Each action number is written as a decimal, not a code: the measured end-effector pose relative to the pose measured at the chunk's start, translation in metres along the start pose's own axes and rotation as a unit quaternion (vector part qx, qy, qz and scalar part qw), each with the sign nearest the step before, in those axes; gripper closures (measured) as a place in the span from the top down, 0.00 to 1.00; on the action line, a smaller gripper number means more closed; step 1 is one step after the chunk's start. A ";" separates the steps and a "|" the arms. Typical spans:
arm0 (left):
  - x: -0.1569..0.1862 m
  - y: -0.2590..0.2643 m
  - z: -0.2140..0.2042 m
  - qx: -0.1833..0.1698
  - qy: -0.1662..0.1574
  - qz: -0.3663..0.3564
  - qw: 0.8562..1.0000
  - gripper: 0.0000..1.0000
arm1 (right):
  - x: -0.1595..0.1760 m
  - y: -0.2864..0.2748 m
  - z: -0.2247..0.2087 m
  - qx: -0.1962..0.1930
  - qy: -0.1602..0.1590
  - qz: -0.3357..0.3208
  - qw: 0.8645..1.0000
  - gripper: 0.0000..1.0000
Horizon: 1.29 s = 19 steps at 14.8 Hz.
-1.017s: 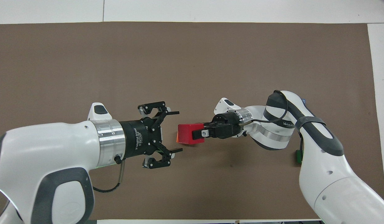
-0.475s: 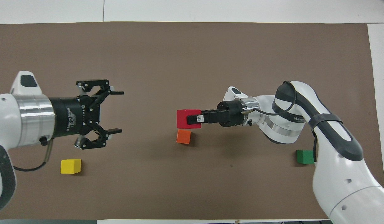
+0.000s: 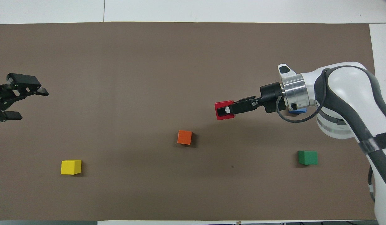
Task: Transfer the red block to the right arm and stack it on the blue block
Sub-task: 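Carry the red block with the right gripper over the blue block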
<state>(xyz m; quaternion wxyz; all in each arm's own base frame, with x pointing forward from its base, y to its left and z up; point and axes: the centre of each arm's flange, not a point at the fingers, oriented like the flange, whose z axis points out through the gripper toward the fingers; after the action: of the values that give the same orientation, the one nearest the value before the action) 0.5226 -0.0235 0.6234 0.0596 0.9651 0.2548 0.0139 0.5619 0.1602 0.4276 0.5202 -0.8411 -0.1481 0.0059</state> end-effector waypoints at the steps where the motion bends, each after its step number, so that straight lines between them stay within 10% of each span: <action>1: 0.005 -0.005 -0.005 0.024 0.000 0.034 0.999 1.00 | 0.003 -0.001 -0.014 -0.046 -0.011 0.001 0.999 0.56; 5: 0.021 -0.024 -0.020 0.086 -0.017 0.127 0.988 1.00 | 0.015 -0.014 -0.069 -0.231 -0.051 0.002 0.972 0.56; 11: 0.013 -0.029 -0.019 0.111 -0.060 0.151 0.981 1.00 | 0.016 0.007 -0.120 -0.453 -0.054 0.060 0.888 0.56; 14: 0.014 -0.036 -0.010 0.111 -0.064 0.158 0.979 1.00 | 0.014 0.021 -0.125 -0.511 -0.030 0.096 0.854 0.56; 19: 0.014 -0.033 -0.011 0.107 -0.061 0.182 0.976 1.00 | -0.009 0.097 -0.111 -0.525 0.003 0.129 0.841 0.56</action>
<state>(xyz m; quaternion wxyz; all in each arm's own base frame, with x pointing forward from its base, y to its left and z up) 0.5176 0.0128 0.6303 -0.0324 0.9951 0.0710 -0.0614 0.5953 0.0208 0.3917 -0.0039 -0.9998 -0.0180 -0.0081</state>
